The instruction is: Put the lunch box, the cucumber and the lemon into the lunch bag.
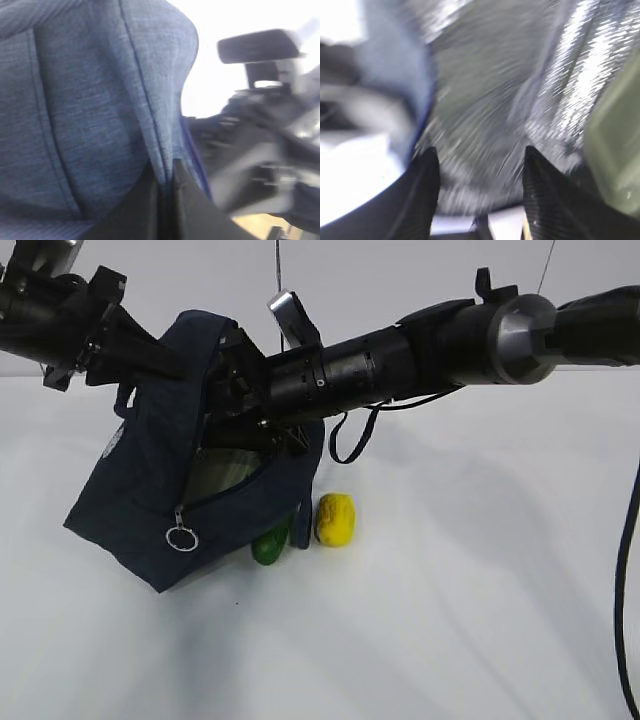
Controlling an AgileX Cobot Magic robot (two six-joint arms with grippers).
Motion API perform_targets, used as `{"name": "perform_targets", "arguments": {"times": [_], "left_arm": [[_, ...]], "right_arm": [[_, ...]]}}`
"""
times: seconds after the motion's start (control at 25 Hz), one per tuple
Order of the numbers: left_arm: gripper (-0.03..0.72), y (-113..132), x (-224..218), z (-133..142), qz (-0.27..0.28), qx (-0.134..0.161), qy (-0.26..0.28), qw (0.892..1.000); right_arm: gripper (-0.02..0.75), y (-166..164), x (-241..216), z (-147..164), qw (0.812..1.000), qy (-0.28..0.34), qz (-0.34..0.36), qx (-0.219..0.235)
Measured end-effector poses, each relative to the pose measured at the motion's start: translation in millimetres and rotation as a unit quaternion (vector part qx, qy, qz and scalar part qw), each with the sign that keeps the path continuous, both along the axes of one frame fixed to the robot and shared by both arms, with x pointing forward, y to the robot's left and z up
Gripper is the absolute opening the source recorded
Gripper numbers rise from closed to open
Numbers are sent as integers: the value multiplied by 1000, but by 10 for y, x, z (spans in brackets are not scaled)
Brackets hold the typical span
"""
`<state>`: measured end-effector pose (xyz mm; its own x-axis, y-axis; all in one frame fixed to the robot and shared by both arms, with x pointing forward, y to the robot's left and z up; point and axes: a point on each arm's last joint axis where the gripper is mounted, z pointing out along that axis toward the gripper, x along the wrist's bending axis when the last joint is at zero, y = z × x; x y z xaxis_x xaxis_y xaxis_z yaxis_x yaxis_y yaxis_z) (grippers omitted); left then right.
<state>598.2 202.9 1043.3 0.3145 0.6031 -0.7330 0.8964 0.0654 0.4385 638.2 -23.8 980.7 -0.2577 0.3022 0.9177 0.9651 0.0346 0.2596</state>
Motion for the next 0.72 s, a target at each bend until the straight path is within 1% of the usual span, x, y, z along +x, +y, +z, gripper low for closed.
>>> {"name": "perform_targets", "arguments": {"times": [0.12, 0.2, 0.32, 0.44, 0.56, 0.72], "left_arm": [[1, 1, -1, -1, 0, 1, 0, 1000], [1, 23, -1, -14, -2, 10, -1, 1000], [1, 119, 10, -32, 2, 23, -1, 1000], [1, 274, 35, -40, 18, 28, 0, 999], [1, 417, 52, -50, 37, 33, 6, 999], [0, 518, 43, -82, 46, 50, 23, 997]], "right_arm": [[410, 4, -15, 10, 1000, 4, 7, 6], [410, -11, -22, 18, 1000, 2, 17, 10], [410, -57, -32, 43, 999, -12, 40, 24], [410, -103, -38, 57, 998, -11, 56, 33], [410, -110, -43, 86, 997, -19, 72, 23], [410, -127, -35, 193, 995, -39, 86, -22]]}}
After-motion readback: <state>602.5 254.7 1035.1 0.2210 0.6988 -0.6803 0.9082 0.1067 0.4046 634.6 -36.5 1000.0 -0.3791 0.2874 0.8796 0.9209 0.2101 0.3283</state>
